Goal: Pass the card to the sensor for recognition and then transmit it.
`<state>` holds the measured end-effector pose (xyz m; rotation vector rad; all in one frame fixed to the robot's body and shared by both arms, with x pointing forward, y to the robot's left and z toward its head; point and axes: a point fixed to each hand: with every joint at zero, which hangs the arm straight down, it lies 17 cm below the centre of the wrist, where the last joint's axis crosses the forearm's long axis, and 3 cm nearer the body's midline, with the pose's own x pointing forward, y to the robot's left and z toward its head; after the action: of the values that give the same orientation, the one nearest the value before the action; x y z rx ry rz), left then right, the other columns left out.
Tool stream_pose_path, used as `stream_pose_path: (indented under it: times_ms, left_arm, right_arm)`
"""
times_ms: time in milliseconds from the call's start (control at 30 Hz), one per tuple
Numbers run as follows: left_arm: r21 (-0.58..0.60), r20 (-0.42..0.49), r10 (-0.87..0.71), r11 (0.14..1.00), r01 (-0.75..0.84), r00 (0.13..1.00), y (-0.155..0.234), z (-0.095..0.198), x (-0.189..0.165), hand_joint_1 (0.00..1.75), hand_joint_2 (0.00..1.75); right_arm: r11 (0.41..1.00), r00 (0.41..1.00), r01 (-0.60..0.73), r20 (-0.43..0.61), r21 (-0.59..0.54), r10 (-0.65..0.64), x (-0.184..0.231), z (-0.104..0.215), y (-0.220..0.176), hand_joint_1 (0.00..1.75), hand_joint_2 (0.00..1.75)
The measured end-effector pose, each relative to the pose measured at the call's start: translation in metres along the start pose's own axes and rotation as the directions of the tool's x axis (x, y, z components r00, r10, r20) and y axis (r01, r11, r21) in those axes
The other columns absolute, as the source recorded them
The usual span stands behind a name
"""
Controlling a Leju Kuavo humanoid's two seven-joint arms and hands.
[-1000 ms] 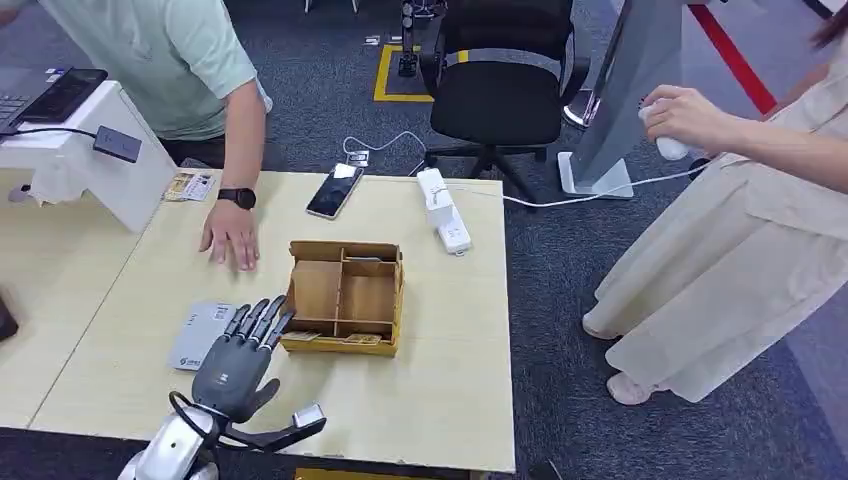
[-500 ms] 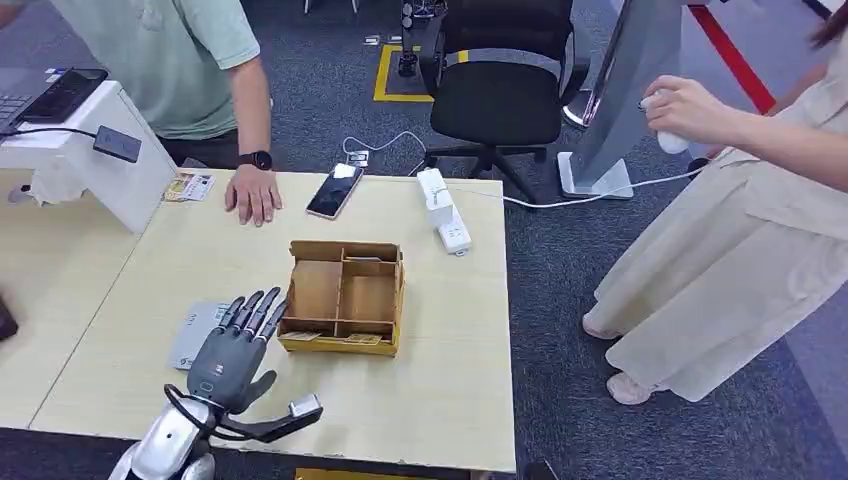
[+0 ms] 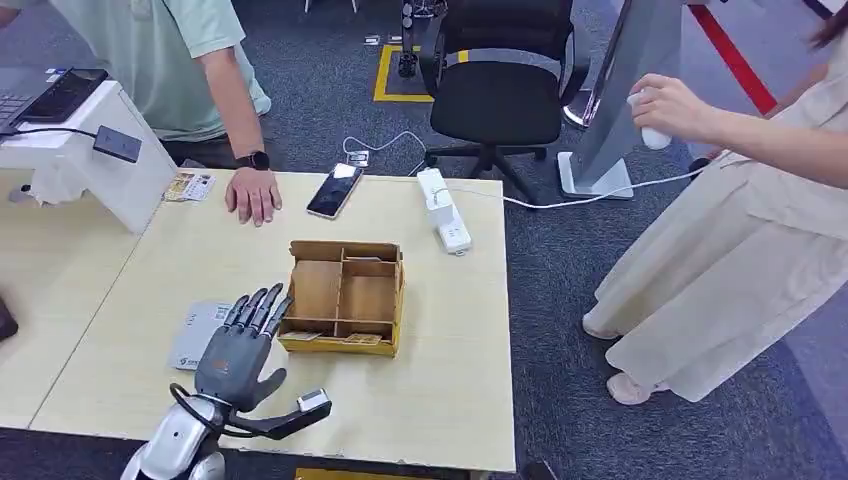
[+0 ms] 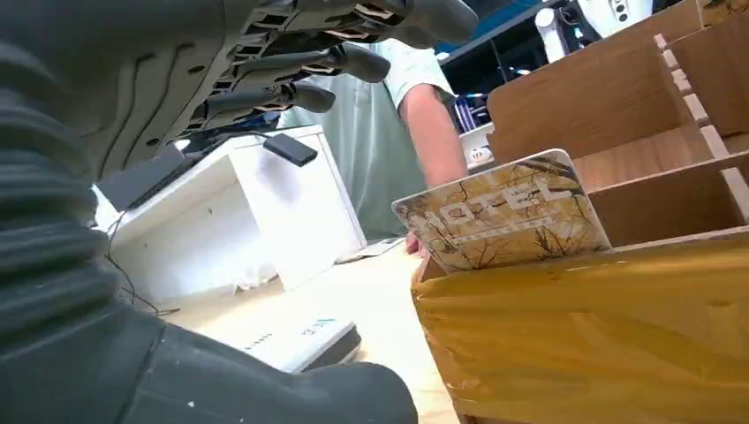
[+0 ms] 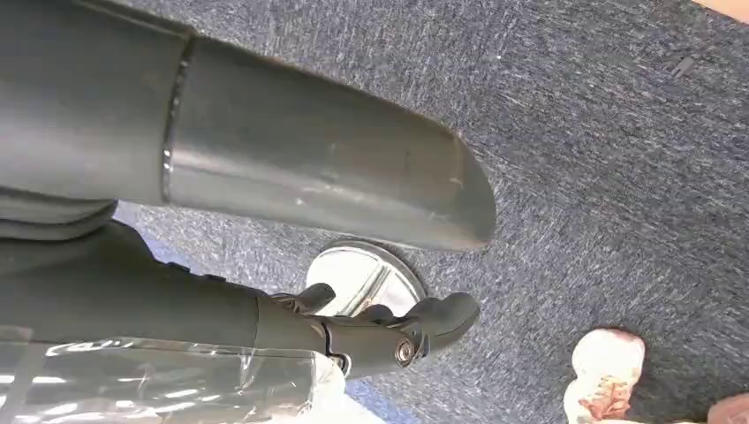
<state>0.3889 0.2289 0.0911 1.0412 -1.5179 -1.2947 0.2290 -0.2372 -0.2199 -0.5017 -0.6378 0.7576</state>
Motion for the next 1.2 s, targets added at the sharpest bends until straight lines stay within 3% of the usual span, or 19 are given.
stream_pose_path:
  times_ms: [367, 1200]
  left_arm:
    - [0.048, -0.002, -0.027, 0.999, 0.027, 1.0, 0.014, -0.014, 0.003, 0.0, 1.75]
    - [0.03, -0.008, 0.034, 0.999, -0.034, 0.999, 0.002, -0.026, 0.016, 0.0, 1.75]
  right_arm:
    - [1.0, 1.0, -0.008, 0.009, 0.002, 0.008, 0.003, 0.0, 0.0, 0.0, 0.0]
    - [1.0, 1.0, -0.015, 0.014, 0.002, 0.015, 0.005, -0.001, 0.0, 0.0, 0.0]
